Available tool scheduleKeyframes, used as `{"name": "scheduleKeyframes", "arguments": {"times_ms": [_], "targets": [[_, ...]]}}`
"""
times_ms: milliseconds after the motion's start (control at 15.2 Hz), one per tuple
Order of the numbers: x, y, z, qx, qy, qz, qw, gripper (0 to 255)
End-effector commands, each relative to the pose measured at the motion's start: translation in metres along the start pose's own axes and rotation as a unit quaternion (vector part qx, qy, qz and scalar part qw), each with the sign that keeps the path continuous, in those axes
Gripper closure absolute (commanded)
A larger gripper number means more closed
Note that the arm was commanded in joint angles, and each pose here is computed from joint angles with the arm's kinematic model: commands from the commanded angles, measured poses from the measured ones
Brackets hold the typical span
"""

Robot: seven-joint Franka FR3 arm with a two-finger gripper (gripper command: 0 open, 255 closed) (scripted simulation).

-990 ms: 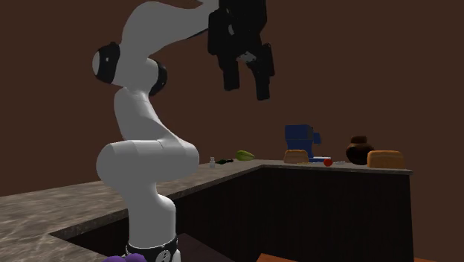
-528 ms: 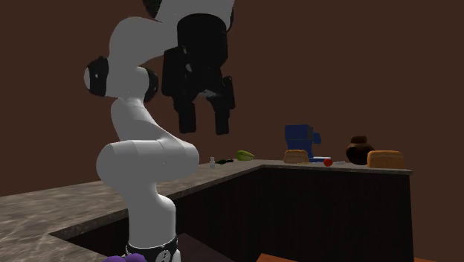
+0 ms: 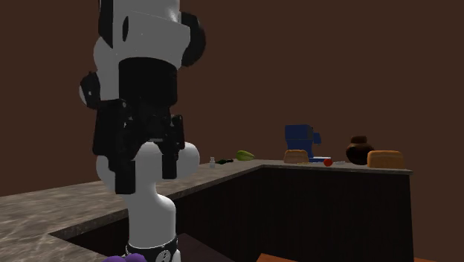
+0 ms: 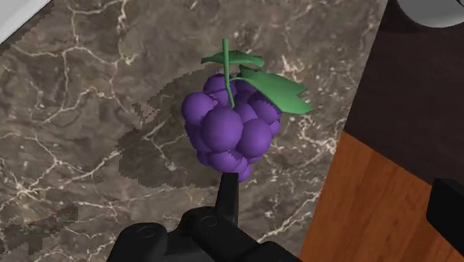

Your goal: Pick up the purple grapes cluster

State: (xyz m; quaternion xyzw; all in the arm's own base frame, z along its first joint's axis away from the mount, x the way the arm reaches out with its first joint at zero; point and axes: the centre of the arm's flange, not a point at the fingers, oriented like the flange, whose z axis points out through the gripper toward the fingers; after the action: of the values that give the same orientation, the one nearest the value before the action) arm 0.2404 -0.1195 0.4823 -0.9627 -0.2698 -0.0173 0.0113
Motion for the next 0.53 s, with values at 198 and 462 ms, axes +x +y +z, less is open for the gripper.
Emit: {"name": "scheduleKeyframes", "arguments": {"times_ms": [198, 462], "targets": [[-0.038, 0.037, 0.042, 0.001, -0.008, -0.068, 0.9976, 0], [-0.054, 0.056, 0.068, 0.001, -0.011, -0.101, 0.9948, 0]]}}
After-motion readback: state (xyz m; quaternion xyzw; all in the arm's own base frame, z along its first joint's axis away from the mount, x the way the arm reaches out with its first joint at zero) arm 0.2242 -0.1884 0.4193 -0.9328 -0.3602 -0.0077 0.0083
